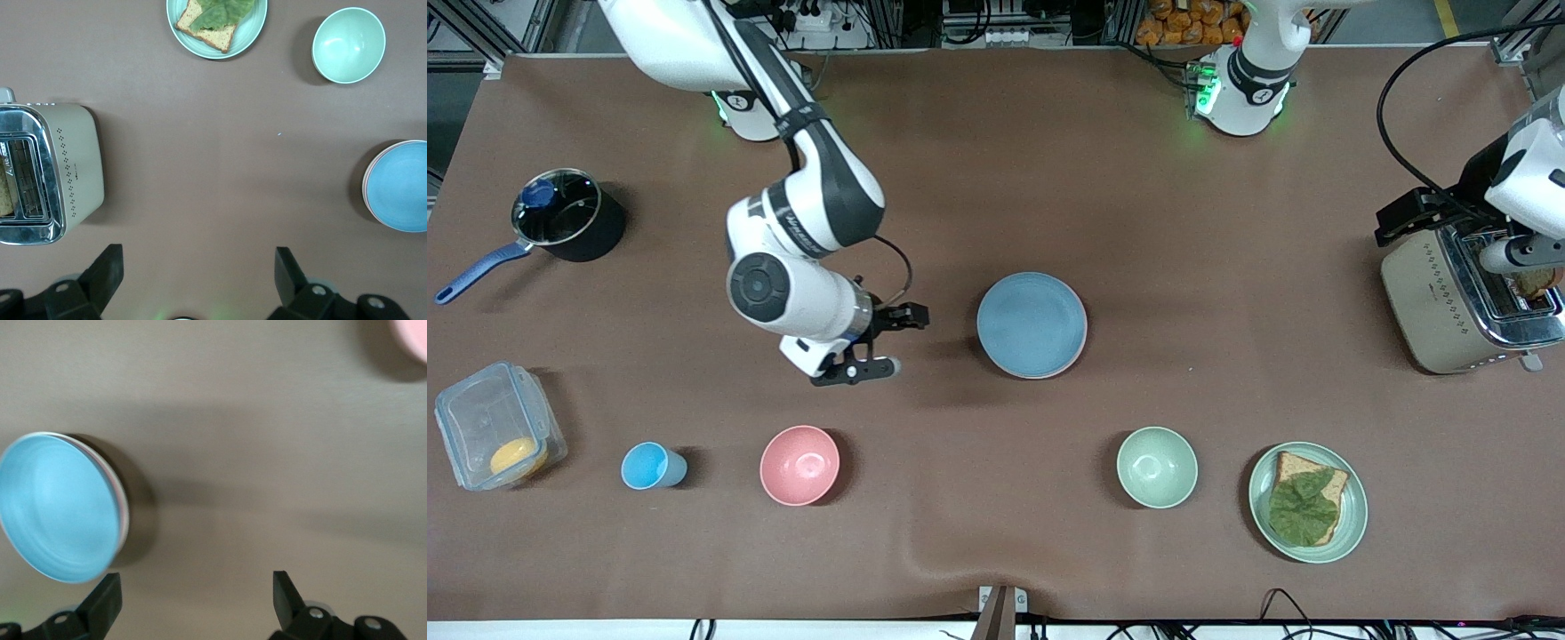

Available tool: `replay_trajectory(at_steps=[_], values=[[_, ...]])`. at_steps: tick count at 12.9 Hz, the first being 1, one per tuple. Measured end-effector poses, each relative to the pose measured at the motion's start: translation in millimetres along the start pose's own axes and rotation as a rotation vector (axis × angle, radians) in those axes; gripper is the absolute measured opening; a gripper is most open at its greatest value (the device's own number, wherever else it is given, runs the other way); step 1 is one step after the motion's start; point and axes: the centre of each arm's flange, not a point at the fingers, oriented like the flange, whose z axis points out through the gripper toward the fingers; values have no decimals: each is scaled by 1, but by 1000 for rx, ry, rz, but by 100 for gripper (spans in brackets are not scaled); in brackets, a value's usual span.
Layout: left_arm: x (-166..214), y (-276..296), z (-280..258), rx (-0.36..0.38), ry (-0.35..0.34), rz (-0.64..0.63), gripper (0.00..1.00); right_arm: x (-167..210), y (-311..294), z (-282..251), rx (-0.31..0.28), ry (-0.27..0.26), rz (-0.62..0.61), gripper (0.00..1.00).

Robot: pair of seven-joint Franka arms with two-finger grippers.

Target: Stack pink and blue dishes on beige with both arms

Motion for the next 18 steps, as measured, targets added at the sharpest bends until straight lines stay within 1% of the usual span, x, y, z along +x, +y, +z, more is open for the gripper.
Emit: replay_trajectory(at_steps=[3,7,10,11,14,15,18], values=[[0,-2,-3,-1,5,11,100,-15,43,-11,-9,-10,-51,100],[0,-3,-8,-3,17,12,100,-33,125,-33,8,-7,-102,100],[-1,-4,-9,-3,19,14,100,-58,180,-54,21,-6,-59,100],[-1,-4,-9,-3,19,14,100,-68,193,-65,11,-17,-47,100],[0,-5,-10,-3,20,13,100,-92,229,-110,-86,-26,-35,100],[-1,-5,-10,-3,20,14,100,-102,238,-127,-101,-24,-23,100],[-1,-5,-10,-4,21,14,100,-128,243,-192,-101,-9,1,100]])
